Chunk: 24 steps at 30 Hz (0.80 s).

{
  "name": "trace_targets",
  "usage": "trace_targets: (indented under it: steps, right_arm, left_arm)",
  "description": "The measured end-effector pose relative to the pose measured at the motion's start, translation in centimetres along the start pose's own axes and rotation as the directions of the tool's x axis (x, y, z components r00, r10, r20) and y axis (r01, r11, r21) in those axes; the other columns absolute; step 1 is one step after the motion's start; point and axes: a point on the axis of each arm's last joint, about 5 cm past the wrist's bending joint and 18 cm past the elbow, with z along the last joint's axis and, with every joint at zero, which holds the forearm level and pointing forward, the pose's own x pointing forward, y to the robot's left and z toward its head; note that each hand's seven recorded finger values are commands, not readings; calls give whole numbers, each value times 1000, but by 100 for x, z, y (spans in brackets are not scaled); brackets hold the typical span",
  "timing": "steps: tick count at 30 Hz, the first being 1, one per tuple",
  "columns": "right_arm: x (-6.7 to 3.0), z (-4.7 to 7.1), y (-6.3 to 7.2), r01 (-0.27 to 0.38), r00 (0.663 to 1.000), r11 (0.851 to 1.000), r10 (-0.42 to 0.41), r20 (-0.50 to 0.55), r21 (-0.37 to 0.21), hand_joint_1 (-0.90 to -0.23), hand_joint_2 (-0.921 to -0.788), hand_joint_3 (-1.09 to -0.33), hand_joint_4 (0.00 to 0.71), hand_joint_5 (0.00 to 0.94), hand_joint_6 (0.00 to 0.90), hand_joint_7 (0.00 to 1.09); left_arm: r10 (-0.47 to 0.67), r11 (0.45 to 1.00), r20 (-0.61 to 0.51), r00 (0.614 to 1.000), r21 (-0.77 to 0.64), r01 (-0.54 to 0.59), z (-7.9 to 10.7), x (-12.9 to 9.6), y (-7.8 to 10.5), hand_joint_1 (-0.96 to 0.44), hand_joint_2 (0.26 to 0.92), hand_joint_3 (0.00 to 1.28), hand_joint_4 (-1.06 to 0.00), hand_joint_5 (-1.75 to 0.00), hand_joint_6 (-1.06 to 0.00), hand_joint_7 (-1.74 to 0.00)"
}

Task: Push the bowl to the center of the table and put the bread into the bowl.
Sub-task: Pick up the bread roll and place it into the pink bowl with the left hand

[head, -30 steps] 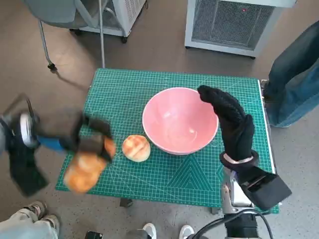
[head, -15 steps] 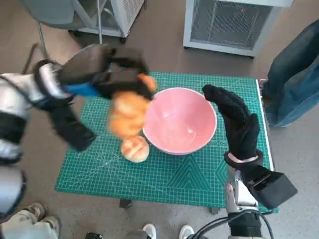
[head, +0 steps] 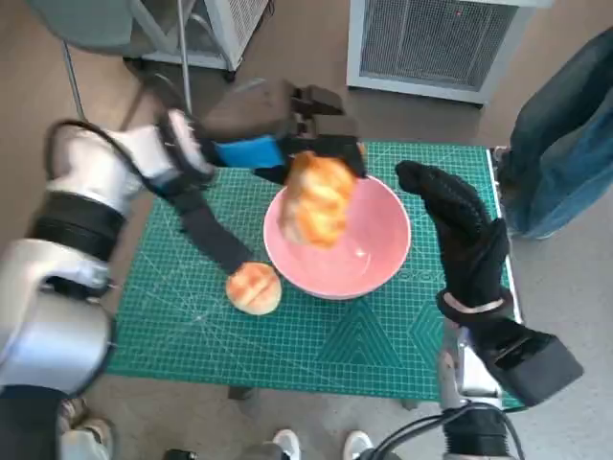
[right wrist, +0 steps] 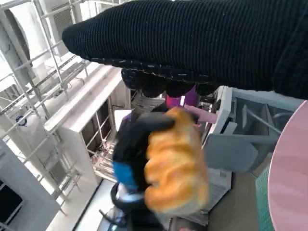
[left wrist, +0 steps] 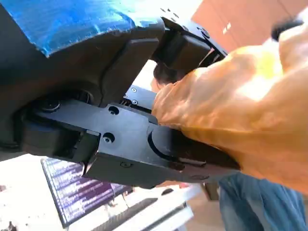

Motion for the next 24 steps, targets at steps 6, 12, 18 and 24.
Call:
trace_targets:
  steps: [6,12,18,24]
  right_arm:
    - [-2,27,-3,-1,1000,1000,1,4,-2,-632,-921,-826,203,0,-1,599]
    - [0,55,-5,1,1000,1000,-1,9,-4,-637,-921,-814,201,0,-1,593]
    - [18,80,0,1,1000,1000,0,23,-8,-643,-921,-804,201,1,-1,591]
    - [6,87,7,16,1000,1000,-15,17,-5,-642,-921,-802,200,0,-1,591]
  left_arm:
    - [-99,995,27,995,7,99,107,56,-127,-4,920,11,-830,-947,-627,-1216]
    - [-281,959,0,960,-36,281,161,93,-179,-42,911,124,-574,-1012,-501,-1204]
    - [-448,892,-48,893,-91,443,157,138,-163,-216,863,20,-282,-124,-255,-280]
    - [-565,819,-90,820,-179,545,136,144,-146,-332,812,2,-165,-14,-160,-115]
